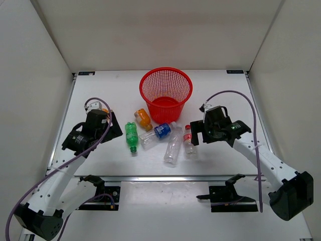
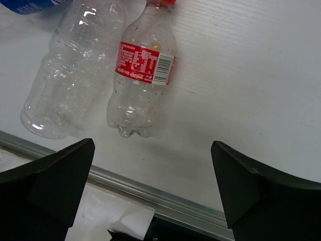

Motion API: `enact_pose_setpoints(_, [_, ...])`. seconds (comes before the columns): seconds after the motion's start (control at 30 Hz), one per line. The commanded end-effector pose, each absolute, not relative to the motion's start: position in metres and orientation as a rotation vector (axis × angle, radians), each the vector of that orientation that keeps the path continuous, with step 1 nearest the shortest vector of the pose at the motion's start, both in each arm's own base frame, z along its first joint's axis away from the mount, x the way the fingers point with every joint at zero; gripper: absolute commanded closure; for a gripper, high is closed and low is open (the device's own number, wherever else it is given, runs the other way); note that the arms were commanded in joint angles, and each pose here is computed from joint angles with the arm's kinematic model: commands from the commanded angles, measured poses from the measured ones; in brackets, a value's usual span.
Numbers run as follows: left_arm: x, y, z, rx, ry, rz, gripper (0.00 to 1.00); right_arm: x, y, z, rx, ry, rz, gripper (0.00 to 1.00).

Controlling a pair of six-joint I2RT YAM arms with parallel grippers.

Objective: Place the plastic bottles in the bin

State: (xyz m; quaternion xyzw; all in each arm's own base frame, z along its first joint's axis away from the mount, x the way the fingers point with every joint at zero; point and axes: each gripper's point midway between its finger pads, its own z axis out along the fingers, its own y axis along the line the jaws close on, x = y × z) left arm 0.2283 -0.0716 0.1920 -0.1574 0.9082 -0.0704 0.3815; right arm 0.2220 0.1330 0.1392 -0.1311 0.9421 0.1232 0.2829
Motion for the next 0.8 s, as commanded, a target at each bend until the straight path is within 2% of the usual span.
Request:
enact_pose_setpoints(0.0, [0.219,-0.064,0.187,-0.442,2.304,-0.187,0.01,0.233,0.153,0.137,-0.294,2.475,0.393,0.01])
enact_pose_setpoints(0.17, [0.206,-0.061,0.175,-0.481,2.321,-0.207,0.02,0.237,0.163,0.106,-0.266,2.505,0.419,0.0])
enact_pose_setpoints(0.33, [0.197,-0.057,0.174,-0.521,2.306,-0.222,0.01,0.254,0.166,0.086,-0.226,2.496,0.378,0.08])
enact_pose_setpoints(0.4, [0.19,-0.055,0.168,-0.532,2.32,-0.216,0.02,0.265,0.161,0.073,-0.193,2.48,0.297,0.08])
enact_pose_setpoints(0.5, [0.186,-0.053,0.168,-0.556,2.309,-0.229,0.01,0.272,0.161,0.057,-0.159,2.46,0.334,0.09])
enact_pose_setpoints(0.57, [0.182,-0.054,0.169,-0.558,2.309,-0.245,0.02,0.275,0.155,0.051,-0.109,2.452,0.31,0.15])
enact_pose_setpoints(0.6, [0.18,-0.054,0.168,-0.564,2.314,-0.245,0.02,0.278,0.15,0.05,-0.096,2.437,0.275,0.2])
enact_pose_setpoints(0.63, [0.181,-0.053,0.168,-0.573,2.307,-0.243,0.01,0.278,0.146,0.05,-0.085,2.425,0.257,0.3])
enact_pose_setpoints(0.7, [0.18,-0.055,0.168,-0.57,2.3,-0.257,0.01,0.276,0.139,0.048,-0.074,2.416,0.233,0.39])
enact_pose_setpoints(0.77, [0.181,-0.056,0.165,-0.574,2.3,-0.269,0.01,0.277,0.13,0.05,-0.059,2.398,0.207,0.62])
